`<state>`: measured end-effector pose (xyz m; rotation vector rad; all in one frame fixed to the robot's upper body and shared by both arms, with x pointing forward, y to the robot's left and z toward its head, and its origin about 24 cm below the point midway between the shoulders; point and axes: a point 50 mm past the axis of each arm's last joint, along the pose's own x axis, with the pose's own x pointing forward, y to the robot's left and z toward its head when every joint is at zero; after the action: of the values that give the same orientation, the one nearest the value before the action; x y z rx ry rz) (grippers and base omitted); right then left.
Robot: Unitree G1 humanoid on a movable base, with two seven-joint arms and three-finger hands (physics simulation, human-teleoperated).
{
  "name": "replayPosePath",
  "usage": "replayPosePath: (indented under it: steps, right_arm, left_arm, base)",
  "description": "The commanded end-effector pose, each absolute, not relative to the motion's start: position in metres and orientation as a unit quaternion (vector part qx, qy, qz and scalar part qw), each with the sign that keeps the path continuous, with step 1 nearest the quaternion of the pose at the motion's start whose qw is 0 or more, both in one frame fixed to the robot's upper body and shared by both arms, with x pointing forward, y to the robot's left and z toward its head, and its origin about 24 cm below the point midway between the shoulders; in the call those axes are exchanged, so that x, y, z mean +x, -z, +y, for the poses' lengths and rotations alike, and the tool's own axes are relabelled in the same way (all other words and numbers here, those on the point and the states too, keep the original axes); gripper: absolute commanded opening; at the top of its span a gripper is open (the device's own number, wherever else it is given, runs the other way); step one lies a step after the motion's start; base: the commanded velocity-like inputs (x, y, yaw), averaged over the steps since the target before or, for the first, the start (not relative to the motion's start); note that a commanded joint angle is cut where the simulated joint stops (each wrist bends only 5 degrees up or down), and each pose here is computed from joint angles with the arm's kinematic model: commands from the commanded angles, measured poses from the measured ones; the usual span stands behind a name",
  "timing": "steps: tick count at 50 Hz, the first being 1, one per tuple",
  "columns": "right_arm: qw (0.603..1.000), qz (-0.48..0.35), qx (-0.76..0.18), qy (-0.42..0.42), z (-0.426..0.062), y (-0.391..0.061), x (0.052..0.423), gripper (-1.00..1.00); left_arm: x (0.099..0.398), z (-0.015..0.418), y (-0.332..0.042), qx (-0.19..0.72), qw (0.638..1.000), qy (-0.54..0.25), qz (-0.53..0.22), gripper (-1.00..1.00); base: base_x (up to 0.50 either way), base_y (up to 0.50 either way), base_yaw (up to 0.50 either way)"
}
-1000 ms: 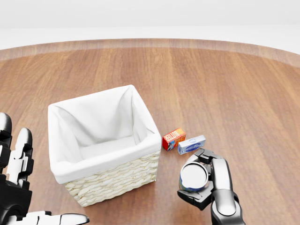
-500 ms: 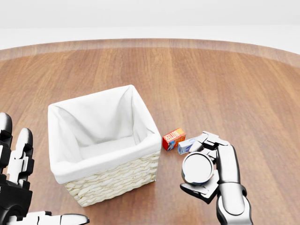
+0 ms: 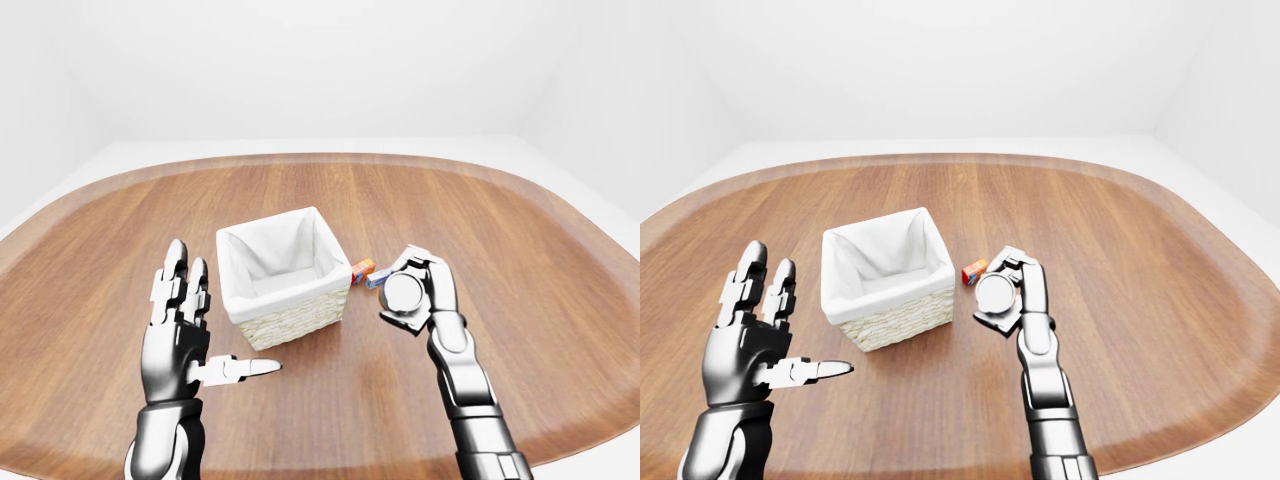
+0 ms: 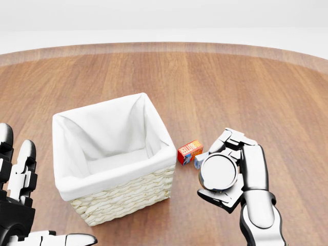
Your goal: Pick up the alphabet soup and put it in the basket.
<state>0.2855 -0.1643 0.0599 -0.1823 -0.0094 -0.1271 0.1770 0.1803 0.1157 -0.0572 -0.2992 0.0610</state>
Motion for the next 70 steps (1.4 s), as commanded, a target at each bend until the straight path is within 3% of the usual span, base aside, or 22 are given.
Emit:
replayPosePath:
  steps: [1, 16, 45, 70]
  right_arm:
    - [0.995, -0.065, -0.04, 0.059, -0.159, -0.089, 0.287, -1.0]
    - [0.986, -0.158, -0.03, 0.051, -0.149, -0.133, 0.281, -1.0]
    - [0.969, -0.245, -0.023, 0.016, -0.109, -0.174, 0.277, -1.0]
    - [0.971, -0.235, -0.045, -0.029, -0.058, -0.169, 0.278, -1.0]
  left_arm:
    - [0.177, 0.18, -0.116, -0.029, 0.988, -0.03, -0.149, 1.0]
    - [0.176, 0.181, -0.117, -0.03, 0.988, -0.03, -0.149, 1.0]
    - [0.175, 0.183, -0.118, -0.033, 0.987, -0.029, -0.152, 1.0]
    - [0.172, 0.184, -0.119, -0.035, 0.987, -0.027, -0.153, 1.0]
  base:
    - [0.0, 0.0, 0.0]
    - [0.0, 0.0, 0.0]
    - [0.0, 0.0, 0.0]
    - [0.0, 0.0, 0.0]
